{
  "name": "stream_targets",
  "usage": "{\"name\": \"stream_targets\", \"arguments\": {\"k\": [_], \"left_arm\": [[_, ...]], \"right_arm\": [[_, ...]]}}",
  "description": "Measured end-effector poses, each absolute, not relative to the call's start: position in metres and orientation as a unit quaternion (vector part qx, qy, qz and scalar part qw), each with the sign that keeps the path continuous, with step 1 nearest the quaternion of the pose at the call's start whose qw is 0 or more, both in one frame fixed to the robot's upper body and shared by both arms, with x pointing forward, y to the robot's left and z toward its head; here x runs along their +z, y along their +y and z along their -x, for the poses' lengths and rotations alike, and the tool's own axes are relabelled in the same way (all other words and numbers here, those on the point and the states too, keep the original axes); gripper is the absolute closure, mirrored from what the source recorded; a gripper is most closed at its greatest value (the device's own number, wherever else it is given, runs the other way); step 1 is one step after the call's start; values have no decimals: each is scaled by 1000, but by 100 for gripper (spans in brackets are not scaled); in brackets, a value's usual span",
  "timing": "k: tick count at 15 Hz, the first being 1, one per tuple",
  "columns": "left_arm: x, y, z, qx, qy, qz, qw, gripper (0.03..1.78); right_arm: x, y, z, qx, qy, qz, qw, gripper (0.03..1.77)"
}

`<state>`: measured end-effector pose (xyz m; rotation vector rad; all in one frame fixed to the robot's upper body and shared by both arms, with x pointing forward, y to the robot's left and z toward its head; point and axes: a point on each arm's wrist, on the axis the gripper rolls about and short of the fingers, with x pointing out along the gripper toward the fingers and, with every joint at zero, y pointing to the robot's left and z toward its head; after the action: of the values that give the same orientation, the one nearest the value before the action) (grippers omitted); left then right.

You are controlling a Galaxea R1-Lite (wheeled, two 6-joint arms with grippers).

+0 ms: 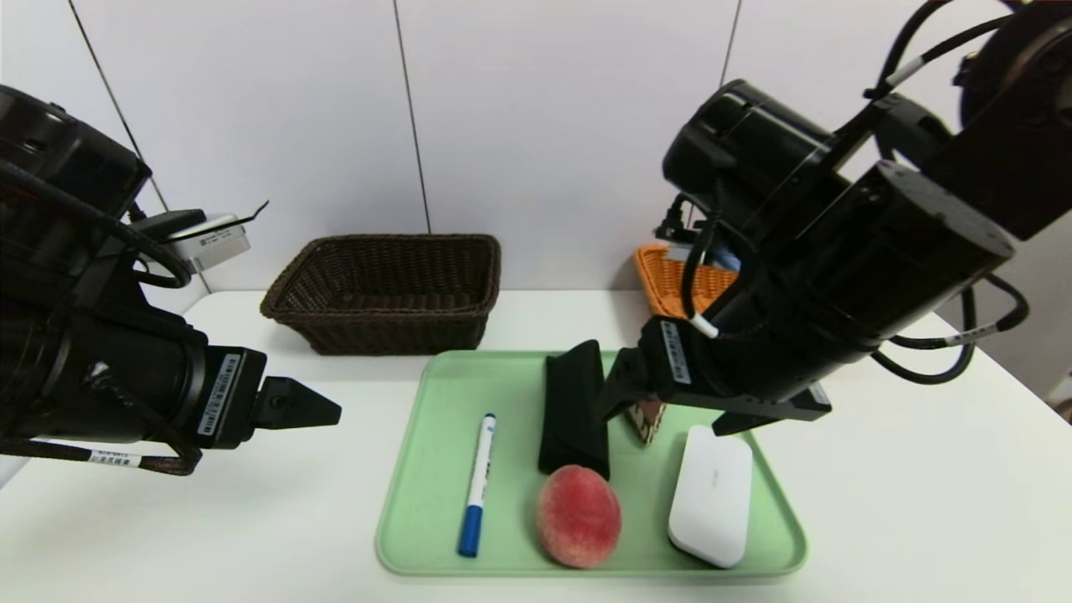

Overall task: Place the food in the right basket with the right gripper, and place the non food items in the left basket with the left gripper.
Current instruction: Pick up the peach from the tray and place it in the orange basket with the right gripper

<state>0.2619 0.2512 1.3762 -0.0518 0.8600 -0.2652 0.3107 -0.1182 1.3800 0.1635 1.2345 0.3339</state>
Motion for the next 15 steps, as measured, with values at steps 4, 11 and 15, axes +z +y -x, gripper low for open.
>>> {"name": "stream_targets", "arguments": {"k": [4,11,15], "left_arm": [[1361,249,-266,-130,411,25,902,12],[1351,246,-265,-137,421,21,896,12],[1348,245,-263,-139,426,19,894,12]], "right_arm": [[1356,-81,-312,155,605,-55,779,9],[1326,-59,-318,128,622,-21,772,9],[1311,-50,-320,122,633,-7,765,9]]}}
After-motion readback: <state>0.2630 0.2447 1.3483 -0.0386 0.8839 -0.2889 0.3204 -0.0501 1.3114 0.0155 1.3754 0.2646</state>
